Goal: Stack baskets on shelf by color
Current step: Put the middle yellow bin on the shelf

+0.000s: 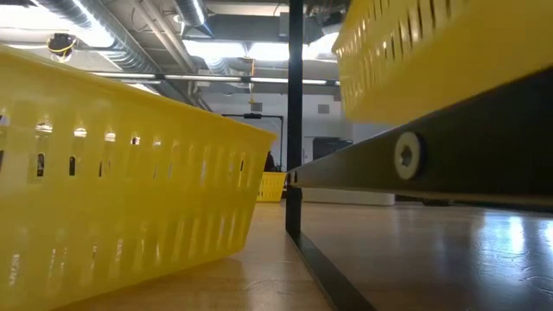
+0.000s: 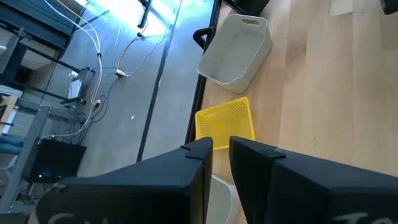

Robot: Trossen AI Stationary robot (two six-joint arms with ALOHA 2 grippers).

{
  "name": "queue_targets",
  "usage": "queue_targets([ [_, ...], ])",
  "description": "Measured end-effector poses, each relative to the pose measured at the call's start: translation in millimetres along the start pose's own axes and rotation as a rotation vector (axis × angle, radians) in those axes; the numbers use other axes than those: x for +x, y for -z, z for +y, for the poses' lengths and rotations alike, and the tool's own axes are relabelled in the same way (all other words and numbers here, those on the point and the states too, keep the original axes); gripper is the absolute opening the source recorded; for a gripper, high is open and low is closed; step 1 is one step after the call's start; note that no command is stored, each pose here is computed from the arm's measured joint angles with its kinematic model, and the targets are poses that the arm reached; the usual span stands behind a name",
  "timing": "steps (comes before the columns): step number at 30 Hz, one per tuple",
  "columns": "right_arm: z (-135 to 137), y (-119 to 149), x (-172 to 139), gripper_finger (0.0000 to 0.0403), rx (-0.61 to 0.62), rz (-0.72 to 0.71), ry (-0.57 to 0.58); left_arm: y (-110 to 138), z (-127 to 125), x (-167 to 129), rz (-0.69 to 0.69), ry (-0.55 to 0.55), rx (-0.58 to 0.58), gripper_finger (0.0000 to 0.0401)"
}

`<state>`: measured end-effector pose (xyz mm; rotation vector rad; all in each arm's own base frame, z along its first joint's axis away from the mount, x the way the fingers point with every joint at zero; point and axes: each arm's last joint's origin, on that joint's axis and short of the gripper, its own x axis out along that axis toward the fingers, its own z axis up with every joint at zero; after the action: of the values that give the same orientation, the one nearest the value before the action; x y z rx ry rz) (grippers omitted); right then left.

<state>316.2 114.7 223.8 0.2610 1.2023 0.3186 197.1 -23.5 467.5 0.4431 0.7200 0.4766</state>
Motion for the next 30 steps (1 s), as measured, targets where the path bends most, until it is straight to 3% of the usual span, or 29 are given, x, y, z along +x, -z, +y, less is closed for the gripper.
queue_targets([
  [19, -0.5, -1.8, 7.9, 0.0032, -0.019, -0.013, -0.041, -0.1, -0.1, 0.1, 0.0, 0.0, -0.021, 0.0047],
  [25, -0.1, -1.6, 8.5, 0.0031, 0.005, -0.003, -0.063, -0.1, -0.1, 0.1, 0.0, 0.0, -0.025, 0.0047],
  [30, -0.1, -1.7, 8.5, 0.0008, 0.006, -0.004, -0.064, -0.1, -0.1, 0.1, 0.0, 0.0, -0.025, 0.0047],
])
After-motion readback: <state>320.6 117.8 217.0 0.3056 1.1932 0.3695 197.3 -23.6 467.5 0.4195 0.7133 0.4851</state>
